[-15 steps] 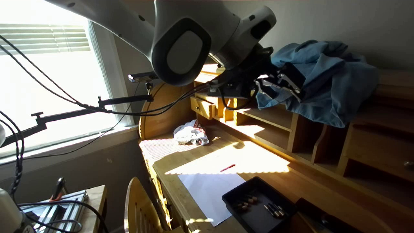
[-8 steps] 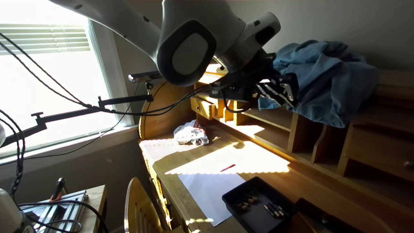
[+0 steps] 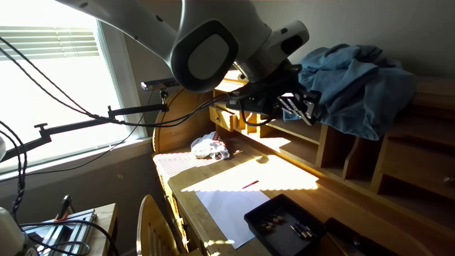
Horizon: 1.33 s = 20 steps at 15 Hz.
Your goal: Put the cloth on the desk
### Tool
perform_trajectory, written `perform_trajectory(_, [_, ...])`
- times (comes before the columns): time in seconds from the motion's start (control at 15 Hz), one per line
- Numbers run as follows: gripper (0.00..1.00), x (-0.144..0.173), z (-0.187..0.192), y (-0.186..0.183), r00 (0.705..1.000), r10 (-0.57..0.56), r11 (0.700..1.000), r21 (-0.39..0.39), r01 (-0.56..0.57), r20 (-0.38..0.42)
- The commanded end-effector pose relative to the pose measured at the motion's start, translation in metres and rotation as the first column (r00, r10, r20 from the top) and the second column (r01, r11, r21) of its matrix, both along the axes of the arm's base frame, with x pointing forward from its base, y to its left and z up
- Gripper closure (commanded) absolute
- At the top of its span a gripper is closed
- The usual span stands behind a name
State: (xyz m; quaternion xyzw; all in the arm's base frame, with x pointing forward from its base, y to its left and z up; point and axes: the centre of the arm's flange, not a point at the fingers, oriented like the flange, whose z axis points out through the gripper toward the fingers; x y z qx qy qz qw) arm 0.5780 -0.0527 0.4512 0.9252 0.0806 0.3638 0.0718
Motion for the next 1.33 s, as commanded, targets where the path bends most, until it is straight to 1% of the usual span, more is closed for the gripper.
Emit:
perform_trajectory(0.0, [1.00, -0.009, 0.010, 0.006, 0.999, 0.005, 1.000, -0.005, -0.005, -0.031])
perform_trajectory(0.07, [1.00, -0.010, 0.011, 0.007, 1.000, 0.003, 1.000, -0.024, -0.004, -0.021])
perform_trajectory(0.13, [0.74, -0.012, 0.014, 0.008, 1.000, 0.010, 0.999, -0.043, -0.011, -0.008])
perform_trajectory(0.2, [0.73, -0.014, 0.017, 0.009, 1.000, 0.023, 0.997, -0.068, -0.022, 0.007])
perform_trajectory(0.33, [0.60, -0.019, 0.025, 0.012, 0.998, 0.022, 0.991, -0.134, -0.015, 0.057])
perform_trajectory(0.4, [0.53, -0.018, 0.030, 0.010, 0.997, 0.026, 0.988, -0.154, -0.014, 0.078])
perform_trajectory(0.6, [0.32, -0.018, 0.037, 0.001, 0.993, 0.033, 0.984, -0.177, -0.012, 0.116])
perform_trajectory(0.8, [0.12, -0.017, 0.038, 0.000, 0.989, 0.039, 0.981, -0.194, -0.011, 0.139])
perform_trajectory(0.87, [0.03, -0.016, 0.037, -0.001, 0.989, 0.046, 0.980, -0.200, -0.017, 0.141])
perform_trajectory(1.0, [0.00, -0.014, 0.035, -0.003, 0.987, 0.055, 0.978, -0.210, -0.023, 0.149])
perform_trajectory(1.27, [0.00, -0.008, 0.032, -0.010, 0.984, 0.062, 0.975, -0.220, -0.024, 0.166])
